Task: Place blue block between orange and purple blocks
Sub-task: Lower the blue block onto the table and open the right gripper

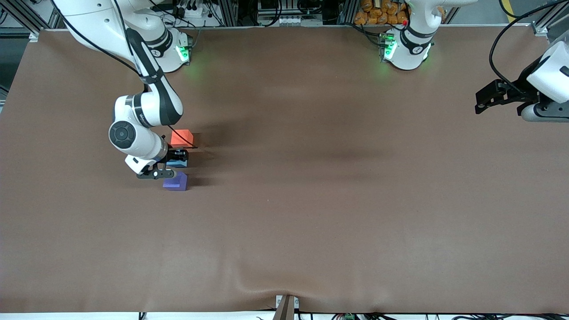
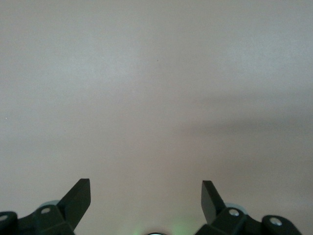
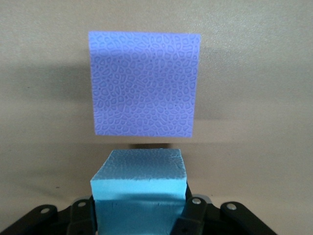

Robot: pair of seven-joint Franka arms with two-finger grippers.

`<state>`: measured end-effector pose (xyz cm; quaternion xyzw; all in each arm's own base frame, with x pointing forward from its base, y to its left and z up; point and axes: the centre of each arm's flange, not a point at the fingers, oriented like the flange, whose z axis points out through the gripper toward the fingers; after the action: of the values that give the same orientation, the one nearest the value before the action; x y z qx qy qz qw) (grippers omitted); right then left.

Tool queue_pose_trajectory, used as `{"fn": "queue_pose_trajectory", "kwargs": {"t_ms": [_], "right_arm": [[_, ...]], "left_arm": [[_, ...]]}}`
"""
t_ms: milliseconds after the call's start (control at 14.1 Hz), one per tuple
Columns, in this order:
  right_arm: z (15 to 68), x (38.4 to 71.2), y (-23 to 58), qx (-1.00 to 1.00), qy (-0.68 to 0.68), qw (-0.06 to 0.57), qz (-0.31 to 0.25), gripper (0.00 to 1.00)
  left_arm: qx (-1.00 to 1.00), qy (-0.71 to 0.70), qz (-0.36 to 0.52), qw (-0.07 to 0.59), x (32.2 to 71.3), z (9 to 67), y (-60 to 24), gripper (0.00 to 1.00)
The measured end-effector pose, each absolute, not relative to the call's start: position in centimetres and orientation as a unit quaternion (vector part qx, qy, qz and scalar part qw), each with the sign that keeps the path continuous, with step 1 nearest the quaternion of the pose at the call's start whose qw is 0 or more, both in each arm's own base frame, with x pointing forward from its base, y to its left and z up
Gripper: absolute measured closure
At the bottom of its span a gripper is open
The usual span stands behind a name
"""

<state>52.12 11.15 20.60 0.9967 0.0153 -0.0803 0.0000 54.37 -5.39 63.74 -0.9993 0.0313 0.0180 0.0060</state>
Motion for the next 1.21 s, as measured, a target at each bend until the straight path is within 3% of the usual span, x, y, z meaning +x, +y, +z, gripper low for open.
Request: {"fn": "queue_pose_trajectory", "kwargs": {"t_ms": [853,924,1209], "right_arm": [[19.2,52.1,11.4,0.997,0.017,0.002,-0.074,0.43],[19.2,52.0,11.4,0.997,0.017,0.002,-0.074,0.38],[20.2,52.4,11.7,0.994,0.019,0.004,-0.111,0.0]], "left_arm": [[-0.999,0.031,0.018,0.006,54.4,63.7,-5.4,0.0],[-0.999,0.031,0.018,0.006,54.4,63.7,-5.4,0.0],[-0.999,0.031,0.018,0.006,54.4,63.7,-5.4,0.0]]}}
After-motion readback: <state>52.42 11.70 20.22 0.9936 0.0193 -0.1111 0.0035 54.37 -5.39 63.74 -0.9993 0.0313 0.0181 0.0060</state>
